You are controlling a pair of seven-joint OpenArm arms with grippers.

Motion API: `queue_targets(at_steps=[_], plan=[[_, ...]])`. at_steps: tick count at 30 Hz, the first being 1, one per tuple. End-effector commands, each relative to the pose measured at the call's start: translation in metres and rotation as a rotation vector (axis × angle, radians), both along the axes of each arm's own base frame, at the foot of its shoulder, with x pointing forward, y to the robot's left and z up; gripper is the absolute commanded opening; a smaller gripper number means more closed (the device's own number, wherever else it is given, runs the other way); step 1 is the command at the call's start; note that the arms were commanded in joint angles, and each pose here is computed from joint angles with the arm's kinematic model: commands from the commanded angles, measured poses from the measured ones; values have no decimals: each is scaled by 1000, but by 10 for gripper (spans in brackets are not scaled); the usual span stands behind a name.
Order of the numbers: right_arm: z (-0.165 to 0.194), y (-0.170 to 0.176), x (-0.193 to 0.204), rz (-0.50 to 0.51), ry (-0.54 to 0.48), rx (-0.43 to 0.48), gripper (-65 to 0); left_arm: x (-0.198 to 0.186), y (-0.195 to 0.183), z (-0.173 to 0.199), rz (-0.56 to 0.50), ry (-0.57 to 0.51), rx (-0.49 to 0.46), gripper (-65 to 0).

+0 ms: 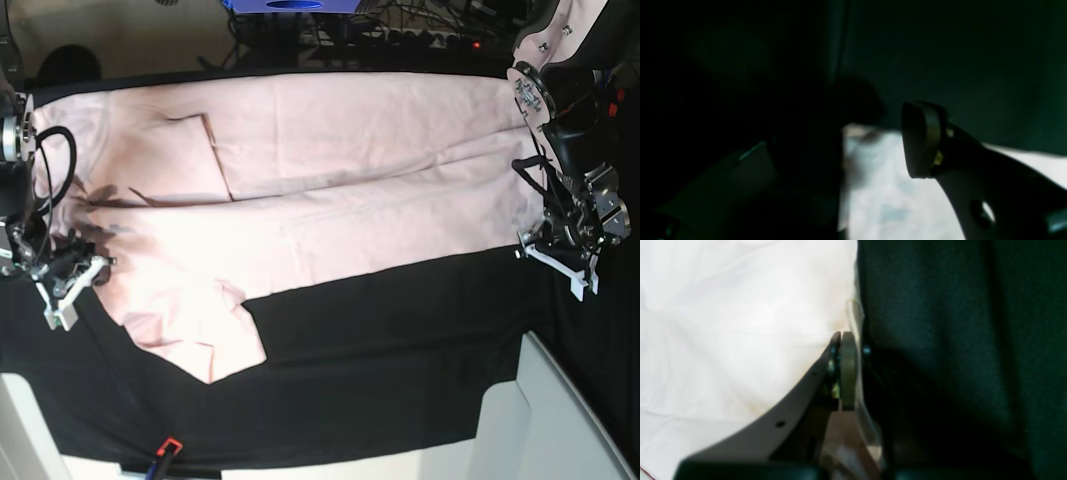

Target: Fold the T-shirt properly

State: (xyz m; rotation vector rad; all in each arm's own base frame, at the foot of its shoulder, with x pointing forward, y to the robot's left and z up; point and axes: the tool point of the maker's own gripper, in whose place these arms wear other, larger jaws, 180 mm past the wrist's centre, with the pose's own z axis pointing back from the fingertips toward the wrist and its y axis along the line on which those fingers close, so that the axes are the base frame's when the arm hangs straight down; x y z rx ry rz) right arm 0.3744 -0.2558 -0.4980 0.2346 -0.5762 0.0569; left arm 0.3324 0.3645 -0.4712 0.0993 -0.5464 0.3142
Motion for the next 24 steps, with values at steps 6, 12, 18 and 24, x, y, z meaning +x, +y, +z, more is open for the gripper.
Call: queue_targets(at_steps=[6,12,18,24], plan=[[14,-8,13,12,-39,-21,-650,-4,23,4,73,-21,-7,-208],[14,-6,13,14,-39,-19,-650,-7,-4,-15,59,9,-71,-208],[14,-8,12,12,-38,-21,-650,-6,-18,-22,49,15,-96,-294],[14,-9,12,11,-38,-23,-650,-7,-23,-25,46,20,-103,-519]])
